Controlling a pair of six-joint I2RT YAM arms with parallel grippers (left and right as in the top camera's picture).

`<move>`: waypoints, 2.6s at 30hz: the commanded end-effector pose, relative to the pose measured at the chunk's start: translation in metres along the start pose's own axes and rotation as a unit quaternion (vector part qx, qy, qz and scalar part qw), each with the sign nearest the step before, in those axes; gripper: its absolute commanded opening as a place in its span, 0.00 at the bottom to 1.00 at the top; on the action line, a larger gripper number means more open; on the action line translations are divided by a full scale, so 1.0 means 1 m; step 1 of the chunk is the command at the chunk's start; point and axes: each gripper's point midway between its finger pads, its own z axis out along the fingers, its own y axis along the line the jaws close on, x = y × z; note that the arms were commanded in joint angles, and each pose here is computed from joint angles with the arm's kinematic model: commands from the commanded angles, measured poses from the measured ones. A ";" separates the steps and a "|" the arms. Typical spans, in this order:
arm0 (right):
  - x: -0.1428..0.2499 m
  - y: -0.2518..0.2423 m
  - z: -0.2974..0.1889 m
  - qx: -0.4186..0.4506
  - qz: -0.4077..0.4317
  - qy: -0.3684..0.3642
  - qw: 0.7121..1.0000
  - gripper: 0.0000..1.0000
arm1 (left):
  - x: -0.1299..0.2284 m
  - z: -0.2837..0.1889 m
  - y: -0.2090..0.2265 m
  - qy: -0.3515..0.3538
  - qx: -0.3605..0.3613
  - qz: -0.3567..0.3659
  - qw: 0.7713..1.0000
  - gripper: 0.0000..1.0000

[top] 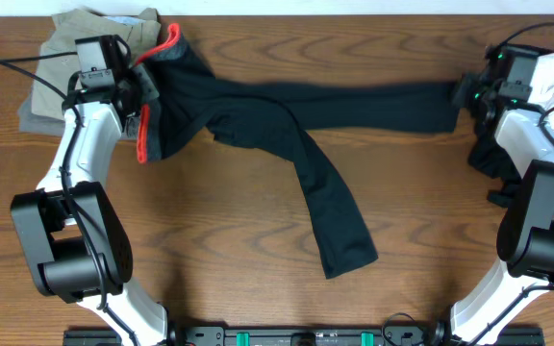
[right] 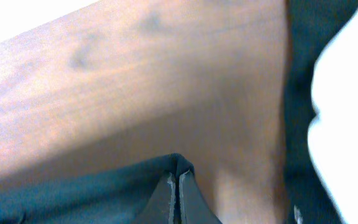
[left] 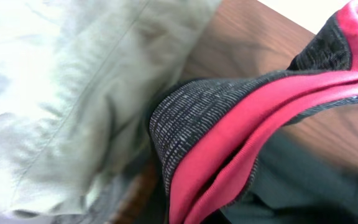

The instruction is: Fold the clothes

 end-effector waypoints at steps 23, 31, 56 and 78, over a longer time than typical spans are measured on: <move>-0.030 0.005 0.069 -0.045 -0.030 0.006 0.998 0.01 | 0.025 0.005 -0.043 0.025 0.013 0.030 0.999 0.06; -0.029 -0.001 0.056 -0.046 -0.014 0.047 0.998 0.99 | 0.019 0.003 -0.016 0.027 -0.007 0.028 0.999 0.82; 0.055 0.118 -0.055 -0.124 -0.026 0.289 0.949 0.81 | 0.125 -0.092 0.036 0.222 -0.109 -0.088 0.965 0.99; 0.126 0.196 -0.080 -0.119 -0.136 0.355 0.917 0.74 | 0.169 -0.024 0.062 0.141 -0.138 -0.124 0.973 0.77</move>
